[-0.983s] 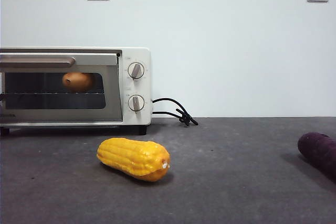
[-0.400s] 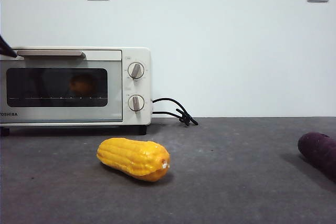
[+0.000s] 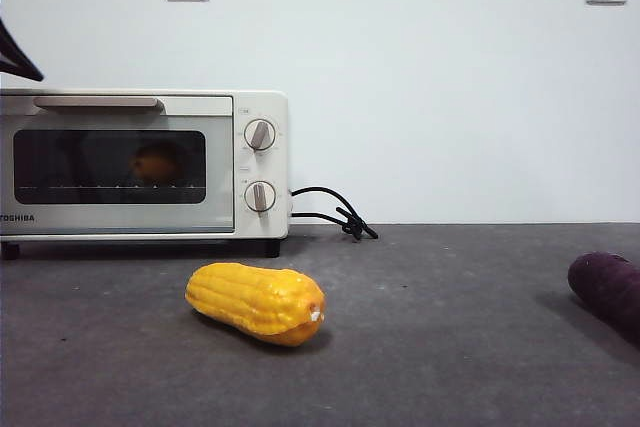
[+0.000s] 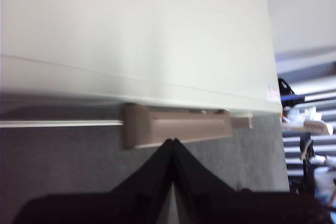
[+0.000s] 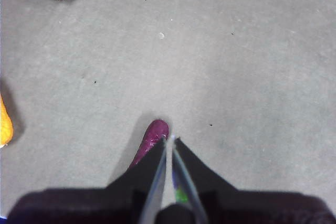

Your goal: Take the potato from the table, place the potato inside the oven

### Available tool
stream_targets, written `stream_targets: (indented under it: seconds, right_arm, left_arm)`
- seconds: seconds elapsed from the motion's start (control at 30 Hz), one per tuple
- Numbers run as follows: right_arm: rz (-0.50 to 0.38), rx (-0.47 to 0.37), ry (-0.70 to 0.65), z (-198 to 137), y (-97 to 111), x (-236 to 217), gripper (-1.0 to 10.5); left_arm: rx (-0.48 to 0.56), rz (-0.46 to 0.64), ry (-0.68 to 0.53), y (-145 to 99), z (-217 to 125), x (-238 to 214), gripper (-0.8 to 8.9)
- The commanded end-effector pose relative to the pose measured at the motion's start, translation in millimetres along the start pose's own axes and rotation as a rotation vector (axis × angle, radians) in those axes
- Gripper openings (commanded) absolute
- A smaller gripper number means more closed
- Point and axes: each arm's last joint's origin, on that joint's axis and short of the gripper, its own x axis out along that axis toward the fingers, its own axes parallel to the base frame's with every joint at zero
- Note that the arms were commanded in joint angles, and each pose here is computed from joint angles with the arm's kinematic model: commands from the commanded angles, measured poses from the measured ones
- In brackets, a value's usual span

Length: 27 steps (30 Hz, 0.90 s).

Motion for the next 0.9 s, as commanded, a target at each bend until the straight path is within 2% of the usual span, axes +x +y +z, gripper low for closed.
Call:
stream_targets:
  seconds: [0.03, 0.2, 0.4, 0.53, 0.63, 0.73, 0.83, 0.9]
  right_arm:
    - [-0.025, 0.002, 0.029, -2.9, 0.3, 2.6, 0.3]
    - [-0.044, 0.047, 0.026, -2.9, -0.2, 2.6, 0.3]
    - [-0.045, 0.076, 0.025, -2.9, -0.2, 2.6, 0.3]
    - [-0.045, 0.076, 0.025, -2.8, -0.2, 2.6, 0.3]
    - [-0.045, 0.076, 0.025, -2.8, -0.2, 2.6, 0.3]
    - [-0.045, 0.076, 0.025, -2.9, -0.2, 2.6, 0.3]
    - [-0.045, 0.076, 0.025, -2.8, -0.2, 2.6, 0.3]
    - [-0.045, 0.076, 0.025, -2.8, -0.3, 2.5, 0.3]
  left_arm:
    - [0.063, -0.027, 0.020, -21.3, -6.0, 5.6, -0.08]
    - [0.187, -0.069, 0.087, -67.4, -22.7, 24.4, -0.08]
    - [0.434, -0.009, 0.214, -134.2, -67.3, 40.9, -0.05]
    - [0.566, -0.084, 0.244, -184.8, -100.8, 34.7, -0.05]
    - [0.638, -0.124, 0.198, -223.5, -125.9, 18.7, -0.05]
    - [0.742, -0.097, 0.081, -257.6, -150.7, -2.3, -0.05]
    - [0.827, -0.036, -0.026, -280.1, -175.6, -26.1, -0.04]
    - [0.863, -0.041, -0.031, -288.0, -192.2, -42.0, -0.04]
